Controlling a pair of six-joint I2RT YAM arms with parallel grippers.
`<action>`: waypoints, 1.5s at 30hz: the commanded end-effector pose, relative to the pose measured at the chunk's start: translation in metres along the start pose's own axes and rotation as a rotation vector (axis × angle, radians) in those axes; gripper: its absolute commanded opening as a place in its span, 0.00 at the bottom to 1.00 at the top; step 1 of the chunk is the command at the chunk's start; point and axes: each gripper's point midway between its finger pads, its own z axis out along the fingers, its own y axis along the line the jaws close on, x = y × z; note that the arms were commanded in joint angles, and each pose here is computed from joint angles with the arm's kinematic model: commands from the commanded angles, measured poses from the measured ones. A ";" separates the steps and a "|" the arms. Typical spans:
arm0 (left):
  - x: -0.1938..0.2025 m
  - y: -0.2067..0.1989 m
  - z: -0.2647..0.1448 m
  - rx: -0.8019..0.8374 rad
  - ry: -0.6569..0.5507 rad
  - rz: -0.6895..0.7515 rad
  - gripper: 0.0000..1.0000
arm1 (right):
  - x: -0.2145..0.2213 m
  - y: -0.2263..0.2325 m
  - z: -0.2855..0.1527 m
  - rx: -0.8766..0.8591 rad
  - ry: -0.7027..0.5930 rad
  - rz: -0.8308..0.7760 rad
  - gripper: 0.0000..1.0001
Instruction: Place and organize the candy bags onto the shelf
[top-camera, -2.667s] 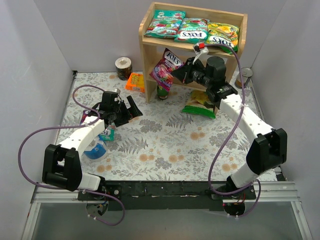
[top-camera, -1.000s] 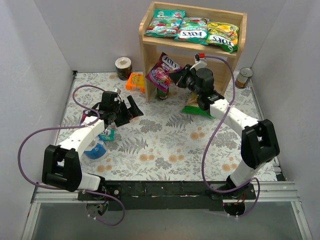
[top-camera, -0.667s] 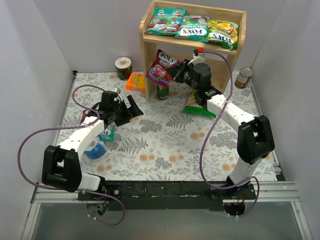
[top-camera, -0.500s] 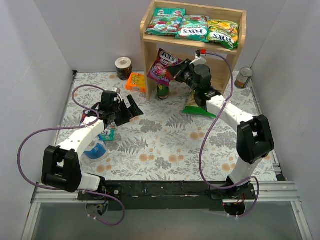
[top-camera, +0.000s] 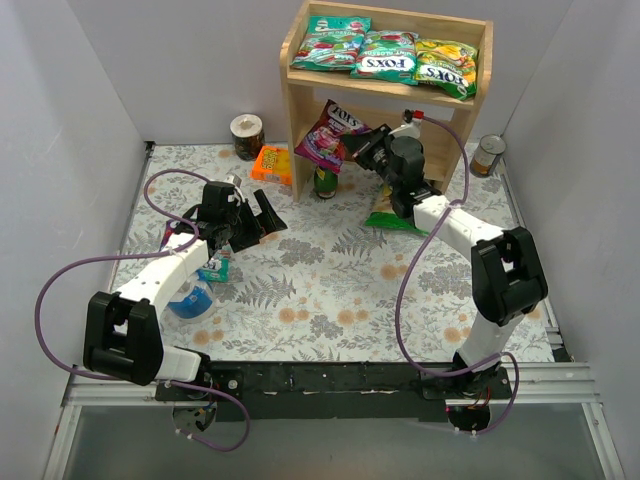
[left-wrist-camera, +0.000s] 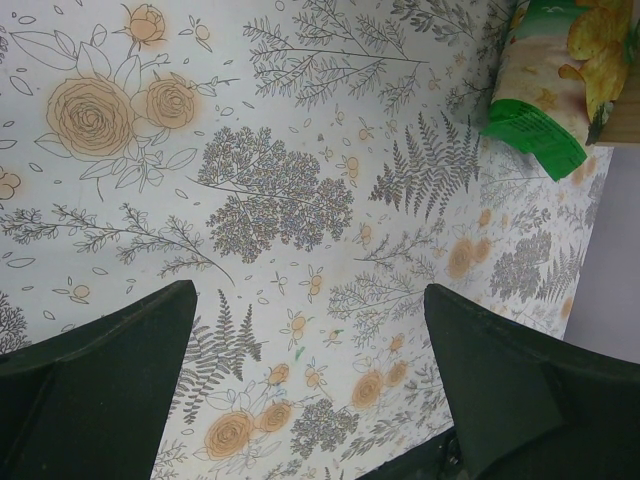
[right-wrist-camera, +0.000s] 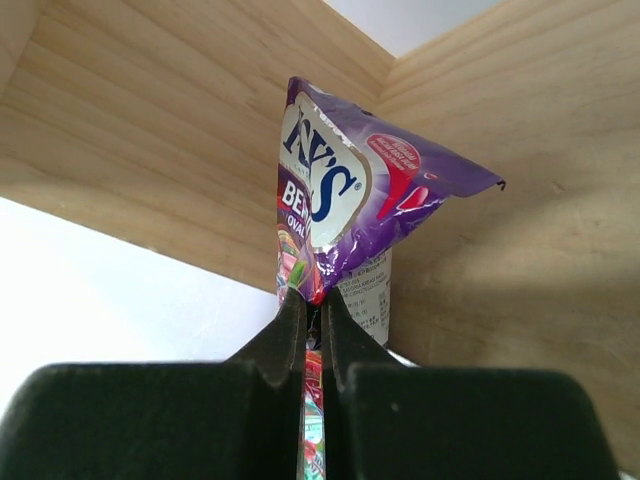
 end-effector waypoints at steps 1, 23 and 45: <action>-0.008 -0.011 -0.012 0.031 -0.043 0.017 0.98 | -0.041 0.037 0.015 -0.089 -0.102 0.019 0.03; -0.009 -0.010 -0.010 0.024 -0.045 0.017 0.98 | -0.062 0.031 0.042 -0.013 -0.159 -0.081 0.52; -0.007 -0.011 -0.008 0.035 -0.031 0.012 0.98 | -0.060 0.015 0.034 0.090 -0.166 -0.214 0.44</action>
